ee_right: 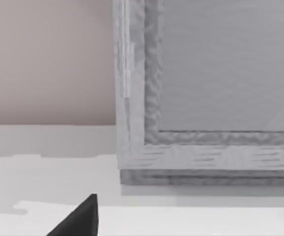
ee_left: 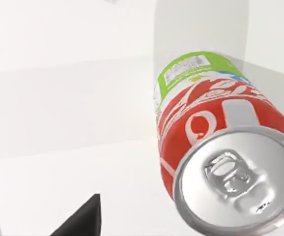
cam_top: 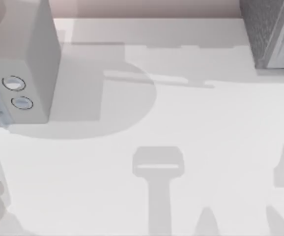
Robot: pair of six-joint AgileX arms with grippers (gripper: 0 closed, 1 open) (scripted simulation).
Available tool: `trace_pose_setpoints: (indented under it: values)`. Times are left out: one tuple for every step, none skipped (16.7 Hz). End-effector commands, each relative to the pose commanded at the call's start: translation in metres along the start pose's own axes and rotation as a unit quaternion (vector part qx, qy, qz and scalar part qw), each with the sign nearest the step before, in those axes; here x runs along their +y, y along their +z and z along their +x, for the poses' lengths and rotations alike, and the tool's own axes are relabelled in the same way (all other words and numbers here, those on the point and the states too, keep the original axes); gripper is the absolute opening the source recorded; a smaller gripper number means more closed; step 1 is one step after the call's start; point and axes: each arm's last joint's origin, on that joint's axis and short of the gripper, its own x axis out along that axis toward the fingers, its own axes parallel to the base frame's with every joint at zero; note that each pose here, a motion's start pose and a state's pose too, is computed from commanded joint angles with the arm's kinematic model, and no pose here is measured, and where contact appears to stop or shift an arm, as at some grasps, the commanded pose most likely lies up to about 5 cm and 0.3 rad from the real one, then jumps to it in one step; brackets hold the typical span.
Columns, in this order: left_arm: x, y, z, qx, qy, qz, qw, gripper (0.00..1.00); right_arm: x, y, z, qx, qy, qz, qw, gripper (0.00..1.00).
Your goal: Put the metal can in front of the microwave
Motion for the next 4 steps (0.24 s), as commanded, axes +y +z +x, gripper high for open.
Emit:
trace_pose_setpoints:
  values:
    - [0.0,0.0,-0.008,0.002,-0.001,0.0,1.0,1.0,0.0,0.0,0.0,0.0,0.0,0.0,1.0,1.0]
    - [0.0,-0.001,-0.015,0.001,-0.001,0.0,1.0,1.0,0.0,0.0,0.0,0.0,0.0,0.0,1.0,1.0]
    - [-0.001,-0.001,-0.02,0.0,0.0,0.0,1.0,1.0,0.0,0.0,0.0,0.0,0.0,0.0,1.0,1.0]
    - [-0.001,-0.001,-0.022,-0.001,0.001,0.0,1.0,1.0,0.0,0.0,0.0,0.0,0.0,0.0,1.0,1.0]
